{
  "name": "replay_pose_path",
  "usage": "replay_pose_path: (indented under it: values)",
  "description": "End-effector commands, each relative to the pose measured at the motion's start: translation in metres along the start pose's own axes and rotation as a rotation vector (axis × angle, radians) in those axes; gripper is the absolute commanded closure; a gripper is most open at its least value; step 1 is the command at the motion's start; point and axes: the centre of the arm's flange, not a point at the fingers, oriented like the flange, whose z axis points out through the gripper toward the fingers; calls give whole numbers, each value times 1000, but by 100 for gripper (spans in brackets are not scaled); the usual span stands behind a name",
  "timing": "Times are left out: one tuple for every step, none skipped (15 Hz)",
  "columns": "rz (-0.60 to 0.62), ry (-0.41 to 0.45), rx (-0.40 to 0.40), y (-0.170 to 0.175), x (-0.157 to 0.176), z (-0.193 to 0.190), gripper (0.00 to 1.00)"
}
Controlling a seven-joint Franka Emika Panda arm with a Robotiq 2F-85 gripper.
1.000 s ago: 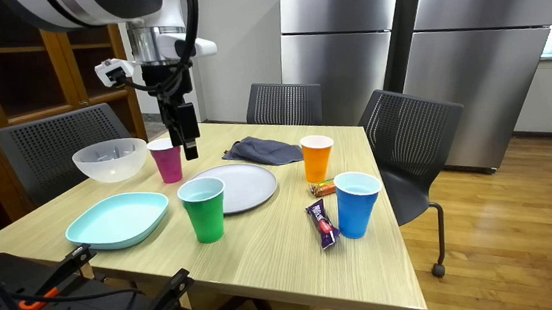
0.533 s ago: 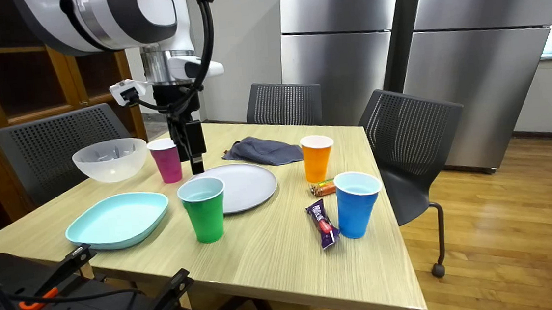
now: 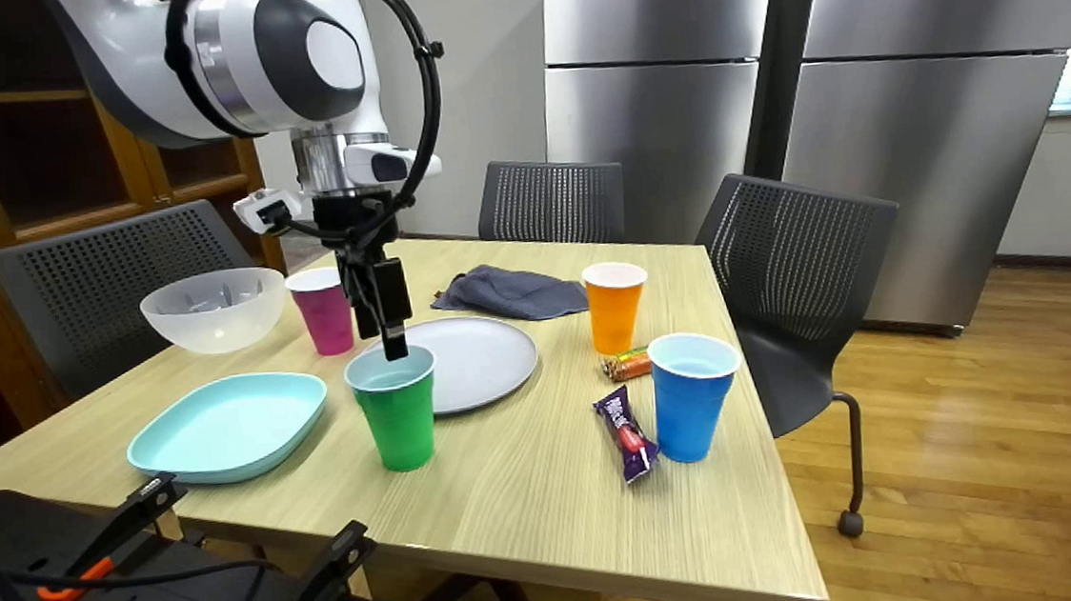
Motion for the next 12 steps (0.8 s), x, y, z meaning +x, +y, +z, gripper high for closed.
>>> replay_pose_path:
  values:
    - [-8, 20, -16, -14, 3, 12, 0]
    - [-12, 18, -17, -16, 3, 14, 0]
    - [-14, 18, -16, -17, 2, 16, 0]
    - [-14, 17, -14, -17, 2, 18, 0]
    - [-14, 18, -13, -18, 2, 19, 0]
    - [-15, 17, -14, -18, 1, 20, 0]
    - [-16, 18, -16, -18, 0, 22, 0]
    - [-18, 19, -18, -18, -1, 23, 12]
    - [-23, 21, -20, -19, -2, 23, 28]
    - [-25, 23, -21, -19, -2, 24, 35]
    - [-25, 24, -22, -19, -2, 24, 44]
    - [-24, 23, -23, -19, -2, 24, 51]
